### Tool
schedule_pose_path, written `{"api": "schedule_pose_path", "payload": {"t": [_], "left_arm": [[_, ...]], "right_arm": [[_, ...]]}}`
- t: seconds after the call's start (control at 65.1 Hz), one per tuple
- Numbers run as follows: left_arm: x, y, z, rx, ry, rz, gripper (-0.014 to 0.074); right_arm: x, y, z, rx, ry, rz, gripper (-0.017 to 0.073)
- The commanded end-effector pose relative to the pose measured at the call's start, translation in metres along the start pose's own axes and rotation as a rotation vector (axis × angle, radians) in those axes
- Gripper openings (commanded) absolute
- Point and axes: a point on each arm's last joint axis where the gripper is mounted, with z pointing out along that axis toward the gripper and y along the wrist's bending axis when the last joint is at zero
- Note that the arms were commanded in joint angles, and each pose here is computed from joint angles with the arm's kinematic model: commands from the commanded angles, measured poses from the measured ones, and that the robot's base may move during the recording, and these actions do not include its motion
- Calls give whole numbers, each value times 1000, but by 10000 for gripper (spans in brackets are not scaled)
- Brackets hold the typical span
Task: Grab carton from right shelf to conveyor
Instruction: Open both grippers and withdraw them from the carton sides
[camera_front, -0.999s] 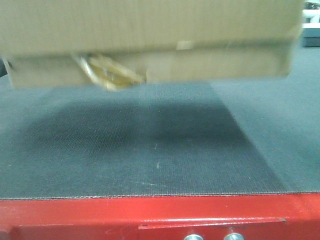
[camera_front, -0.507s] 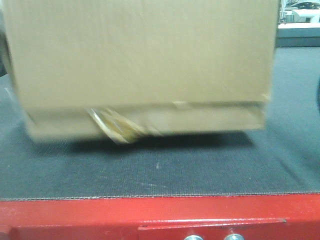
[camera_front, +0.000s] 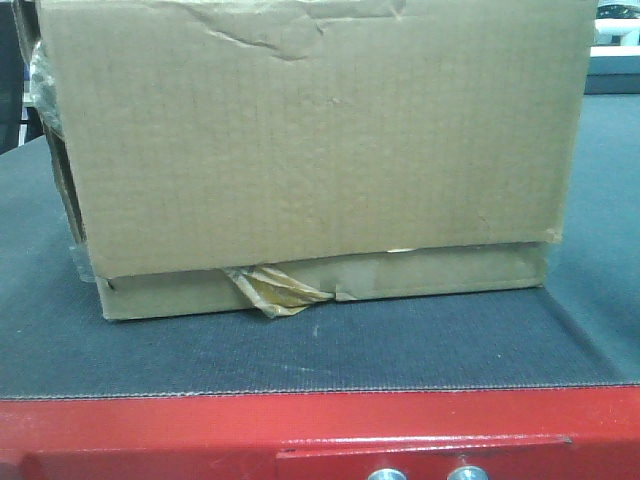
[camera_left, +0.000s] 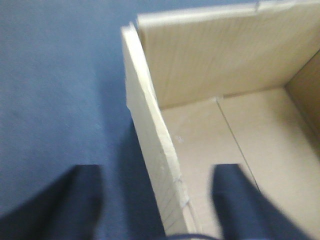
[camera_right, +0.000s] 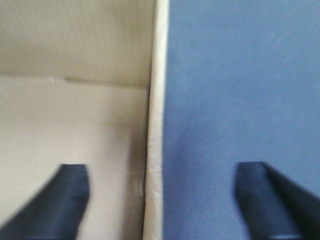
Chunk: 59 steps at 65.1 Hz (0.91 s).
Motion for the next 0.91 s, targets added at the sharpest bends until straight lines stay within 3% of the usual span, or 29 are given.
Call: {"api": "schedule_pose_path", "payload": {"t": [0.0, 0.138, 0.338, 0.446, 0.645, 0.891], "left_arm": [[-6, 8, -29, -26, -65, 6, 185], [-6, 25, -55, -87, -85, -13, -37], [10, 55, -67, -186, -68, -56, 4], [34, 63, -62, -201, -48, -68, 4], [88, 62, -58, -169, -98, -20, 4], [154, 60, -77, -134, -258, 18, 4]], "right_arm": [[-8, -12, -34, 25, -90, 7, 230], [-6, -41, -68, 87, -135, 65, -98], [22, -84, -79, 190, -67, 174, -70], [50, -93, -71, 210, -23, 206, -70], [112, -88, -56, 201, 11, 198, -70], [183, -74, -71, 184, -174, 173, -70]]}}
